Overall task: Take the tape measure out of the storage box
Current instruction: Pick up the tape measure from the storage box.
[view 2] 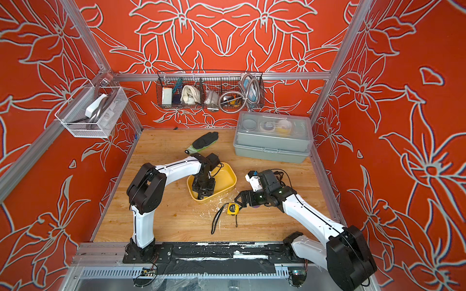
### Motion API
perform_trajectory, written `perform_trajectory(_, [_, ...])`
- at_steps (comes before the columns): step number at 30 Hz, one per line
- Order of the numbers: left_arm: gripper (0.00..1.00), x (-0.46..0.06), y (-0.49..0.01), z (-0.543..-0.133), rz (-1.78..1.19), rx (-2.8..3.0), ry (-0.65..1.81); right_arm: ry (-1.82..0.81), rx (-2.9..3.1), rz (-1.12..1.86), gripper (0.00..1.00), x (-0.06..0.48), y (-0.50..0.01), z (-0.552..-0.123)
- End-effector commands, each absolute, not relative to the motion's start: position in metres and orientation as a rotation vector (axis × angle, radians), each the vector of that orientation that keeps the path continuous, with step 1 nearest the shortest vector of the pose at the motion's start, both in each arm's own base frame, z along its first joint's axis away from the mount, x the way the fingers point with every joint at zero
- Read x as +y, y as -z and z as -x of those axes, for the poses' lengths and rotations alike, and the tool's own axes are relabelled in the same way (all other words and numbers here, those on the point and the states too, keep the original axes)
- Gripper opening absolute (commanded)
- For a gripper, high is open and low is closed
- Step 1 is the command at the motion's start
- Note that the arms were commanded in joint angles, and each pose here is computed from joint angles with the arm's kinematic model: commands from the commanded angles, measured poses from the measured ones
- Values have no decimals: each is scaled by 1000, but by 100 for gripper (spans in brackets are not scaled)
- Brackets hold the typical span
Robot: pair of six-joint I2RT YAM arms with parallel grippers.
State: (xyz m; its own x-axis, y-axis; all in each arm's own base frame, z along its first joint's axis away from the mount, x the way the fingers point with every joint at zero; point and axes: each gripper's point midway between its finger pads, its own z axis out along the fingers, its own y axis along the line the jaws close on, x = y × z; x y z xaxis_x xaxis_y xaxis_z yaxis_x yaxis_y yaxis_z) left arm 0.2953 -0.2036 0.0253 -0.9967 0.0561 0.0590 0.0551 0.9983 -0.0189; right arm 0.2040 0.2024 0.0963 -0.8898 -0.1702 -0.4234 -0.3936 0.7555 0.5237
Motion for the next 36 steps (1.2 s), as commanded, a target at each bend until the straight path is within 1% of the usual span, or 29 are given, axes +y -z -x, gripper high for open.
perform_trajectory(1, [32, -202, -39, -299, 116, -3105, -24, -914, 2603, 432, 100, 206, -95, -203])
perform_trajectory(8, [30, -199, -45, -302, 127, -3134, -6, -912, 2623, 448, 100, 206, -89, -200])
perform_trajectory(11, [29, -200, -61, -308, 133, -3184, -22, -921, 2625, 449, 100, 208, -87, -200])
perform_trajectory(17, [29, -209, -106, -320, 212, -3291, -138, -1014, 2600, 440, 100, 221, -91, -206])
perform_trajectory(23, [29, -208, -127, -314, 275, -3304, -172, -1176, 2481, 513, 100, 247, -122, -218])
perform_trajectory(30, [30, -225, -150, -305, 161, -3288, -403, -1334, 2187, 576, 100, 270, -171, -227])
perform_trajectory(36, [30, -240, -161, -302, 65, -3235, -533, -1337, 2066, 660, 100, 294, -177, -227])
